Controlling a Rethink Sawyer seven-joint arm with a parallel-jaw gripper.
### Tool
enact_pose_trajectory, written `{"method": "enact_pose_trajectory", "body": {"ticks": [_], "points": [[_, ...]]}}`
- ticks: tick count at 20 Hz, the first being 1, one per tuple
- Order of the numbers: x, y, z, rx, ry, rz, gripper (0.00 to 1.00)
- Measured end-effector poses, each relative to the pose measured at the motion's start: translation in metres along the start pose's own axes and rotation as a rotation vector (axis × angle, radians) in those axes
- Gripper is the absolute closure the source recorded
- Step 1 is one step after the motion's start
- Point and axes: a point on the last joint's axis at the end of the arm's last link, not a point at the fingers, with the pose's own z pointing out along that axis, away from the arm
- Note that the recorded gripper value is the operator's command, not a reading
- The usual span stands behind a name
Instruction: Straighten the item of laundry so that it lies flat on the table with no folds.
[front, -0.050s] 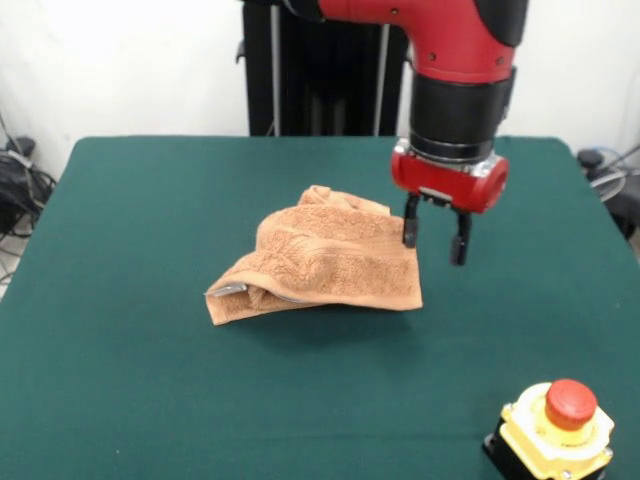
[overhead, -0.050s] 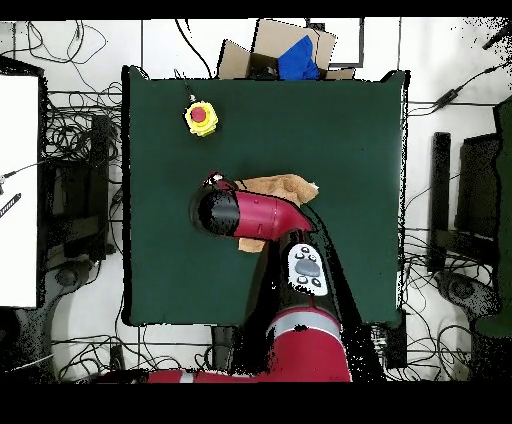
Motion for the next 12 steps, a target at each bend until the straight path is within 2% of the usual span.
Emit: {"method": "enact_pose_trajectory", "body": {"ticks": [5, 12], "points": [[-0.001, 0.004, -0.012, 0.008, 0.018, -0.005, 0.00], [-0.012, 0.001, -0.034, 0.017, 0.034, 0.009, 0.00]]}}
